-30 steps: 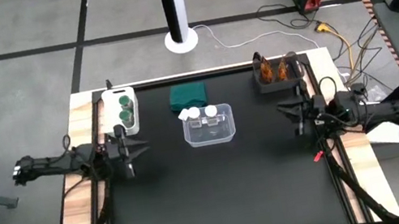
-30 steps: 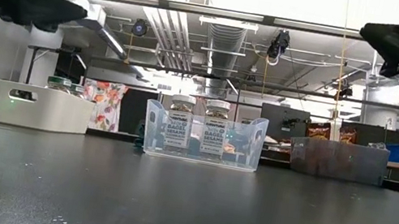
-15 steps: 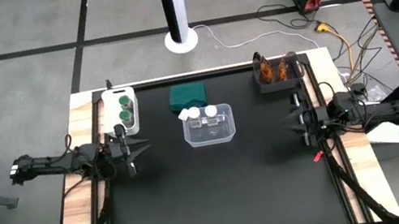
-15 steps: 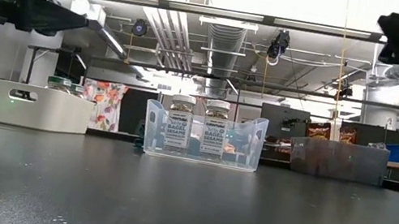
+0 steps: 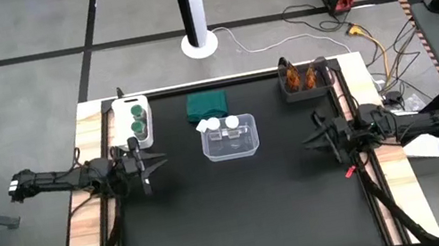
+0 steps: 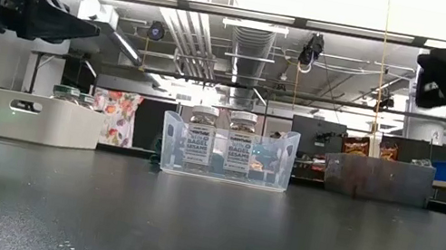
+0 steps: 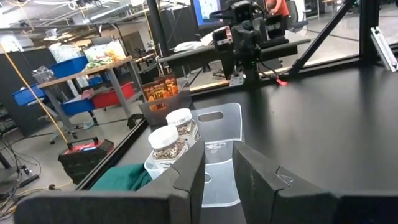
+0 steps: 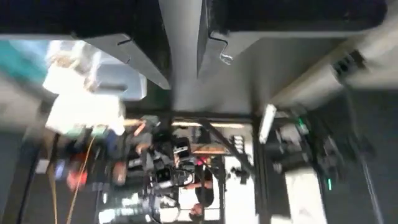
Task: Sort spices by type
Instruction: Return to Home Position
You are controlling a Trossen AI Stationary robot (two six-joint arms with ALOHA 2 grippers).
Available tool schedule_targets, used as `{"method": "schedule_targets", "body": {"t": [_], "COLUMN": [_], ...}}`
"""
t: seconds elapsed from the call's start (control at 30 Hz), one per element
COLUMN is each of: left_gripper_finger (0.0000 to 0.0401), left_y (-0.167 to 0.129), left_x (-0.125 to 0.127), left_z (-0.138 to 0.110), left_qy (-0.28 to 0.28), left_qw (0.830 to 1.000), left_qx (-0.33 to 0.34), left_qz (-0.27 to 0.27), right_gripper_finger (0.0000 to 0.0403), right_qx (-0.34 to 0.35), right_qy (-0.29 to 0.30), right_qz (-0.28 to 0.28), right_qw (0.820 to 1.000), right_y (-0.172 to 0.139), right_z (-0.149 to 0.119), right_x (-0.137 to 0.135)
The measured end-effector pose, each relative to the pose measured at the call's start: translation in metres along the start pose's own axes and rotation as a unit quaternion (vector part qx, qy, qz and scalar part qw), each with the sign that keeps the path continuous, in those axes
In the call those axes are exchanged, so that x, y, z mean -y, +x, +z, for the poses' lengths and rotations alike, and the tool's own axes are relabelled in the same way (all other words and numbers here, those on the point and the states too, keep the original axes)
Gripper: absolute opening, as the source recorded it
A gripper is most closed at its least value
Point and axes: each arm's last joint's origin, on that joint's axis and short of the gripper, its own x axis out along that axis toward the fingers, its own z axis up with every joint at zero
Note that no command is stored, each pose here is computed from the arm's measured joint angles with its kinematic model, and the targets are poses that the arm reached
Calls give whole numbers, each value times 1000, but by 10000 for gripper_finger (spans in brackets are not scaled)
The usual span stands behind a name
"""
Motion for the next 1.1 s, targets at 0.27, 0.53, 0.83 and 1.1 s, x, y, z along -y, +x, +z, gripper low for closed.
{"method": "schedule_targets", "body": {"t": [0.27, 0.53, 0.83, 1.1], "left_gripper_finger": [66, 66, 66, 66], "left_y": [1, 1, 1, 1], "left_x": [0, 1, 1, 1], "left_z": [-1, -1, -1, -1], "left_qy": [2, 2, 2, 2], "left_qw": [1000, 1000, 1000, 1000], "left_qx": [-5, -6, -6, -5], "left_qz": [-1, -1, -1, -1], "right_gripper_finger": [59, 78, 93, 81], "right_qx": [6, -18, 5, -8], "right_qy": [165, 56, -10, -36], "right_qz": [-7, -10, 15, -27], "right_qw": [986, 998, 1000, 999], "right_y": [0, 2, 1, 1], "right_z": [1, -3, 1, -2], "right_x": [0, 1, -7, -7]}}
